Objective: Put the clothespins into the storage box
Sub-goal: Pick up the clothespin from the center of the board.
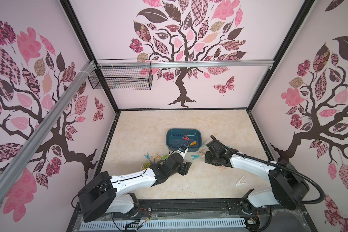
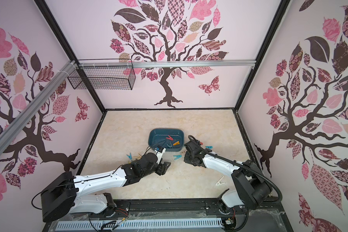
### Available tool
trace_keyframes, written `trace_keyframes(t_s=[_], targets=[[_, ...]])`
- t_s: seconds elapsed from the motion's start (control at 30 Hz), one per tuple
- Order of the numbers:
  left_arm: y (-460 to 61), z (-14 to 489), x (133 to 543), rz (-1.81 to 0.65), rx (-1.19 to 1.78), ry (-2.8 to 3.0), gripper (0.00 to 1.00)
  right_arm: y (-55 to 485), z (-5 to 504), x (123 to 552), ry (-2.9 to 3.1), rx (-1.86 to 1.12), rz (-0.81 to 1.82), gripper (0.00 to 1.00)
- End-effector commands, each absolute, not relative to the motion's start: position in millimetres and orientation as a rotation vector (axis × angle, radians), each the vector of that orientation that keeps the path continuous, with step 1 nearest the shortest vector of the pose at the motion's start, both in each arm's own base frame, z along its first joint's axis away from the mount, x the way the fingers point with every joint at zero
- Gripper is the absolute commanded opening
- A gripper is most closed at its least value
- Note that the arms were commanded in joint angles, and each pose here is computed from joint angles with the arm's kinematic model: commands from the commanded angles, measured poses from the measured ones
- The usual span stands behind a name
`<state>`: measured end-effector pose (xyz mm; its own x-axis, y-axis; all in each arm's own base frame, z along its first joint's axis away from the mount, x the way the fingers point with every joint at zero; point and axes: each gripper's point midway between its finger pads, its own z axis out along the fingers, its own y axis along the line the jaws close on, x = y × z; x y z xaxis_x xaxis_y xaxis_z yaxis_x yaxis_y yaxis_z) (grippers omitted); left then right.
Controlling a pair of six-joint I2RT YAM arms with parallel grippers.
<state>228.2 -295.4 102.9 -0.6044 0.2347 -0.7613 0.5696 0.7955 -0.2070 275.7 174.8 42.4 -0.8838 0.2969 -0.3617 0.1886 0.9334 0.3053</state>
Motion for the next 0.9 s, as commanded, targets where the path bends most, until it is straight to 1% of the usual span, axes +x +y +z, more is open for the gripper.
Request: trace_keyframes(t_s=[0.0,0.1,0.2,0.3,0.37,0.47,0.6,0.77,0.87], targets=[[-297.6,92.4,229.8,-0.55,0.611,2.201,0.65,182.6,39.1,286.4,2.665,0.372,0.382,0.33],[-298.8,83.4,231.6,-0.52,0.628,2.217,0.63,184.2,30.5,287.9,2.682,0.363,0.369,0.33],[-301.6,79.6,230.6,-0.532,0.633,2.227,0.62,183.1,24.3,289.5,2.689,0.351,0.345,0.29],[-303.0,79.3,230.1,-0.54,0.631,2.229,0.62,183.0,20.9,290.9,2.694,0.338,0.326,0.28],[-303.7,80.9,230.4,-0.543,0.632,2.224,0.62,181.8,17.6,291.4,2.699,0.332,0.307,0.26],[-304.6,83.1,230.9,-0.541,0.639,2.219,0.62,177.2,14.8,290.1,2.709,0.326,0.267,0.18],[-298.4,95.6,236.1,-0.51,0.606,2.188,0.62,167.9,39.0,289.4,2.66,0.31,0.244,0.12],[-285.7,120.9,245.0,-0.472,0.54,2.105,0.61,160.5,74.5,283.1,2.631,0.22,0.227,0.09],[-276.9,135.2,250.9,-0.455,0.484,2.062,0.61,167.2,95.4,284.4,2.614,0.174,0.278,0.08]])
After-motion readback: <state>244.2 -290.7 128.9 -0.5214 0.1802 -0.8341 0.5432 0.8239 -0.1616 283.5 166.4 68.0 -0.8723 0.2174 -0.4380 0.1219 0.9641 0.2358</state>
